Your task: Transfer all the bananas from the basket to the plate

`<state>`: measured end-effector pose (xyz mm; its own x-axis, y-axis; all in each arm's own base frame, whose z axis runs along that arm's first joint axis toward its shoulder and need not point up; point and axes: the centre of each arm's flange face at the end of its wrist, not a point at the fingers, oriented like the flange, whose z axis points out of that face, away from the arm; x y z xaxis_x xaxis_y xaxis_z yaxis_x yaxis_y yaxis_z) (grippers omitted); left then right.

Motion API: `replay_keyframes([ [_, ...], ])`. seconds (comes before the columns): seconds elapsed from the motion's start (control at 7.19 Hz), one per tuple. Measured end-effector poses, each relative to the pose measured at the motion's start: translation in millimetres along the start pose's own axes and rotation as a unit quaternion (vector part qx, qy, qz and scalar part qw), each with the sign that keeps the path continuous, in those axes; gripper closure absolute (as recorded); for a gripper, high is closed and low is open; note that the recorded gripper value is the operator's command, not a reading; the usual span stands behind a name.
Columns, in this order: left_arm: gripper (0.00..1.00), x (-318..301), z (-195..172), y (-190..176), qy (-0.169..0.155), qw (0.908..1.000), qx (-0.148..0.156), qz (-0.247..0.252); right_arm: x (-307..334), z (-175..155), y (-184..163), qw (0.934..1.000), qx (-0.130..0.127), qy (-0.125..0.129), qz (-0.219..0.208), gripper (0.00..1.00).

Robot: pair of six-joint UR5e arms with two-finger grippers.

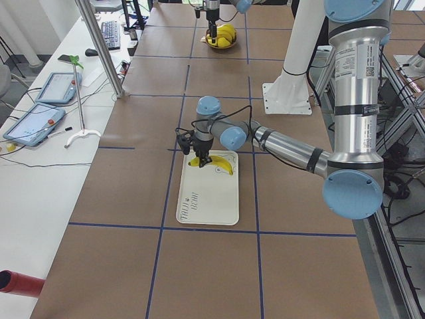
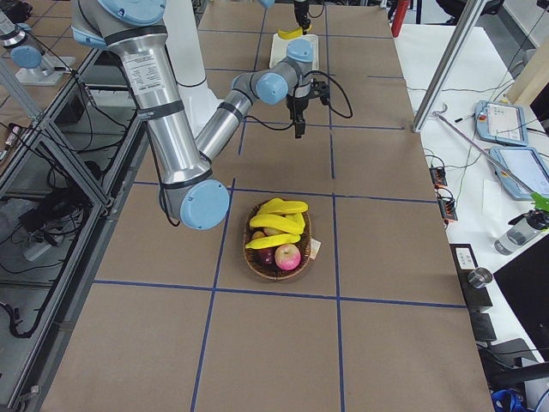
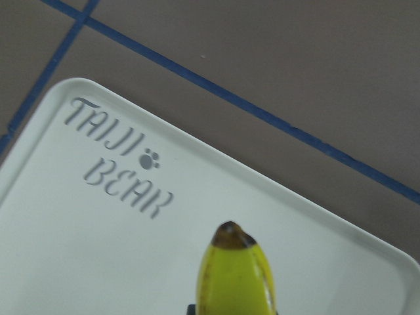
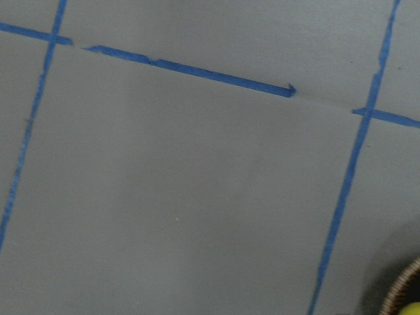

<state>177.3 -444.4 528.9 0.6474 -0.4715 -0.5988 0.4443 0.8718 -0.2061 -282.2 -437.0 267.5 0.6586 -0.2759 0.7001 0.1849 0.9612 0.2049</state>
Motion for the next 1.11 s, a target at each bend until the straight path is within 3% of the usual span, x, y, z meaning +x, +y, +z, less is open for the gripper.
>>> replay_keyframes([
  [0.28,0.97,-34.5,27.3,-23.4,-0.01,0.9994,0.005,0.033,45.9,-3.1,11.5,0.9983,-0.022,0.03,-0.046,0.0],
  [0.42,0.89,-50.2,41.4,-33.0,-0.009,0.9991,0.009,0.039,67.7,-2.3,16.4,0.9969,-0.029,0.037,-0.063,0.0],
  [0.56,0.66,-63.8,55.6,-39.6,-0.01,0.9989,0.01,0.044,83.5,-3.3,19.7,0.996,-0.034,0.038,-0.074,0.0],
  [0.7,0.17,-76.0,69.7,-44.2,-0.01,0.9981,0.01,0.06,94.4,-2.5,23.3,0.9953,-0.039,0.038,-0.08,0.0],
  [0.84,0.01,-85.2,79.4,-46.9,-0.009,0.9964,0.011,0.084,101.1,-0.7,26.4,0.9948,-0.043,0.039,-0.083,0.0],
  [1.11,0.01,-91.9,70.0,-54.8,0.008,0.9946,0.016,0.103,109.6,2.3,32.2,0.9943,-0.05,0.041,-0.085,0.0],
])
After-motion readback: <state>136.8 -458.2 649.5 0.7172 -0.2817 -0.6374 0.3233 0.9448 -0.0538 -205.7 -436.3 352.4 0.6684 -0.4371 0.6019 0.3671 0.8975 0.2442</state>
